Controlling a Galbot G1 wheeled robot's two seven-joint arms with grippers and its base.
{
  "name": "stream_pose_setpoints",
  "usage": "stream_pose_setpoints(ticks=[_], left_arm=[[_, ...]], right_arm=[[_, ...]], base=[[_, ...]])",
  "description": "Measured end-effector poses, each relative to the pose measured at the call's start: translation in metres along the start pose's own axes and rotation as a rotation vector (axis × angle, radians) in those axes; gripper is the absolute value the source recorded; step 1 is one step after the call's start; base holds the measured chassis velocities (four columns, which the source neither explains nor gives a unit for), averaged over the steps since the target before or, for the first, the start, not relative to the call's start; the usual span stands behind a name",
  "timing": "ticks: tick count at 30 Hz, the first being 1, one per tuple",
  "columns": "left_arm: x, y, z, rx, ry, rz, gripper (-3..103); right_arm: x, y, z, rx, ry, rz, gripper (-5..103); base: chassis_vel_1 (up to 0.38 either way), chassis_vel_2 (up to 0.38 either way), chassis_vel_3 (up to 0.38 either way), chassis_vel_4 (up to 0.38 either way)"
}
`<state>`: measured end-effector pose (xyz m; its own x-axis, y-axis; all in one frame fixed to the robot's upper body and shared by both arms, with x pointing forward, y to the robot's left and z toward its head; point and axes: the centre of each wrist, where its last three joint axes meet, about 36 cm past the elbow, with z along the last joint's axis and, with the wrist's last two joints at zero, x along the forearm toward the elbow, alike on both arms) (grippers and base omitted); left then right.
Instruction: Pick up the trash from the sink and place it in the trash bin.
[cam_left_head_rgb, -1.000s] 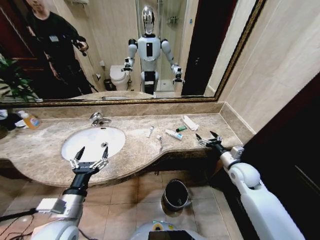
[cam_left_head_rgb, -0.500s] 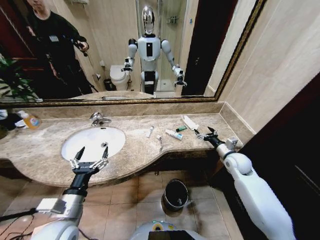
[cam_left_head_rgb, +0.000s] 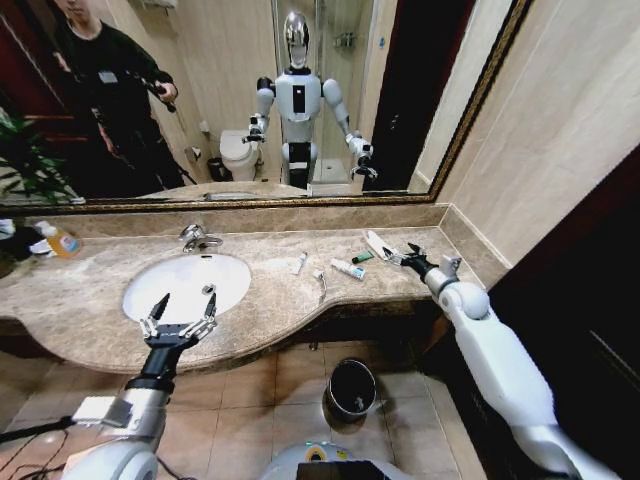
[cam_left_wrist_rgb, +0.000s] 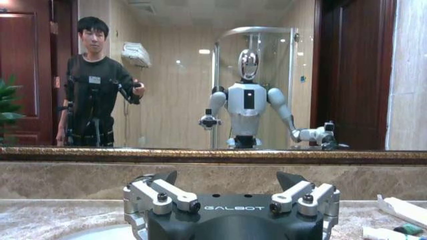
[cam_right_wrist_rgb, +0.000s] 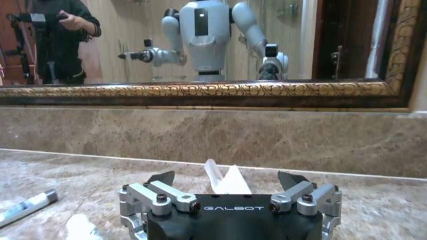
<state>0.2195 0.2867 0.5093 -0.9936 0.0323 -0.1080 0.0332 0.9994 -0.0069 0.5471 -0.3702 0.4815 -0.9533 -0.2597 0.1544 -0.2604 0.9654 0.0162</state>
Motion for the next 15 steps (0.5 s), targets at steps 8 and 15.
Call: stream_pose_setpoints(ticks=[8, 15], left_arm=[[0.000, 0.000, 0.000, 0.000, 0.000, 0.000, 100], [0.000, 0.000, 0.000, 0.000, 0.000, 0.000, 100]], right_arm=[[-0.044, -0.006, -0.001, -0.007, 0.053, 0.012, 100], [-0.065, -0.009, 0.004, -0.038, 0.123, 0.020, 100]], base=[[0.000, 0.000, 0.000, 0.000], [0.000, 0.000, 0.000, 0.000]])
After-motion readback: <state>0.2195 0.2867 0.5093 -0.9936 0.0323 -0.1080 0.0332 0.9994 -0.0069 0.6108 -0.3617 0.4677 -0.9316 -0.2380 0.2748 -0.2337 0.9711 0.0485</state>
